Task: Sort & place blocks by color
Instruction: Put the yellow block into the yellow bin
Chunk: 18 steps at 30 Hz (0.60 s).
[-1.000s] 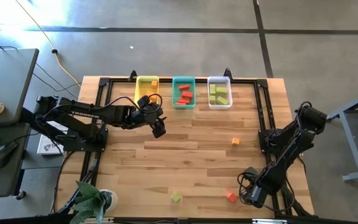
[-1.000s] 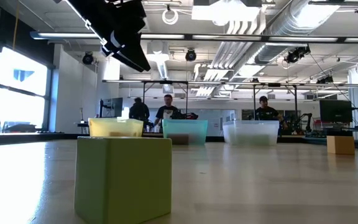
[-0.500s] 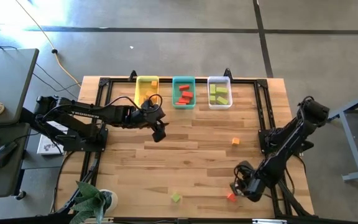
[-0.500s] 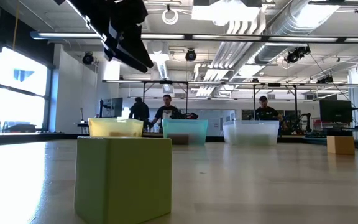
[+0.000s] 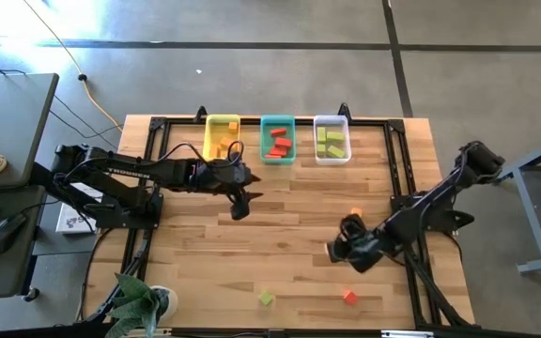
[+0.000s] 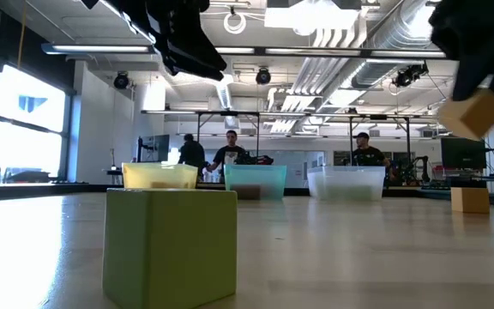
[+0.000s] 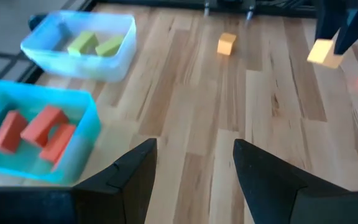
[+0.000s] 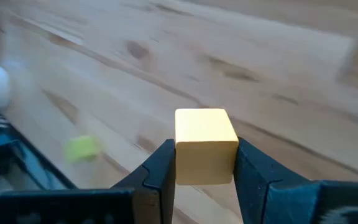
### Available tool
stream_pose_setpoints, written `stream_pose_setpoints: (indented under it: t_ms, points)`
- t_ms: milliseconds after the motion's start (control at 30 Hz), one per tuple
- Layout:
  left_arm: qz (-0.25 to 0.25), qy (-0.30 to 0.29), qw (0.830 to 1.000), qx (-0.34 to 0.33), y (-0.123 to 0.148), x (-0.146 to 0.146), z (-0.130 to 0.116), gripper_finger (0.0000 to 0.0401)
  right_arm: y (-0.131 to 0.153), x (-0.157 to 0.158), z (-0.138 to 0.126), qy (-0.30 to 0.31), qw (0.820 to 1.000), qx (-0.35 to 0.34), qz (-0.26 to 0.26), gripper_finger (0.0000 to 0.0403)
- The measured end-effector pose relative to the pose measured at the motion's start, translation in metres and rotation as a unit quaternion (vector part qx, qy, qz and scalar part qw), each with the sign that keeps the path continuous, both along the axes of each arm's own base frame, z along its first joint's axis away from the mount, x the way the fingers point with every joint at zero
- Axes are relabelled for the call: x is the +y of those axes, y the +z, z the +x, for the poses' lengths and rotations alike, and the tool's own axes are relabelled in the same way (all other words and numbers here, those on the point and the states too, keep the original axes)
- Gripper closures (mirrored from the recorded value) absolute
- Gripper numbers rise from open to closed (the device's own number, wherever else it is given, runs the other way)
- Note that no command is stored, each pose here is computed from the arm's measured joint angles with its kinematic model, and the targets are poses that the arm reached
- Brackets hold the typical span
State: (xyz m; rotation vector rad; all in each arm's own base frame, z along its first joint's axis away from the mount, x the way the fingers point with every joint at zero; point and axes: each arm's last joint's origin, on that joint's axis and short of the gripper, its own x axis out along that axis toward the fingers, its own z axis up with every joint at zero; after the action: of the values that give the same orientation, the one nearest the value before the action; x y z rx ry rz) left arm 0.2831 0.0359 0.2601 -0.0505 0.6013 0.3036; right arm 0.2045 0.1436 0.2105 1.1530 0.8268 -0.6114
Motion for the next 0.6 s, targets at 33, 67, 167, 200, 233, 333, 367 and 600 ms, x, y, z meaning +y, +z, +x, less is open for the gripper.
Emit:
stream_pose_setpoints:
  t_ms: [33,67,167,200,233,333,367,600]
  points:
    - [0.005,-0.005,1.000,-0.003,0.001,0.000,0.001,0.0201,0.001,-0.003,0.005,0.000,1.000,-0.010,0.000,0.0305]
    - [0.011,-0.011,1.000,-0.006,0.001,0.000,0.001,0.0201,0.002,-0.007,0.009,0.001,1.000,-0.020,-0.001,0.0305]
    - [0.028,-0.037,0.999,-0.015,0.004,-0.001,0.003,0.0201,0.008,-0.017,0.024,-0.002,0.998,-0.065,-0.010,0.0305]
    - [0.034,-0.046,0.998,-0.017,0.005,-0.001,0.003,0.0201,0.010,-0.020,0.029,-0.004,0.997,-0.082,-0.014,0.0305]
    - [0.040,-0.056,0.997,-0.020,0.005,-0.001,0.004,0.0201,0.012,-0.024,0.034,-0.004,0.995,-0.096,-0.018,0.0305]
    - [0.062,-0.079,0.995,-0.026,0.007,-0.003,0.005,0.0201,0.018,-0.035,0.046,-0.004,0.991,-0.134,-0.029,0.0305]
    - [0.071,-0.087,0.993,-0.025,0.008,-0.004,0.006,0.0201,0.020,-0.039,0.049,-0.004,0.989,-0.146,-0.033,0.0305]
    - [0.108,-0.122,0.986,-0.042,0.012,-0.013,0.009,0.0201,0.035,-0.061,0.069,0.008,0.972,-0.227,-0.062,0.0305]
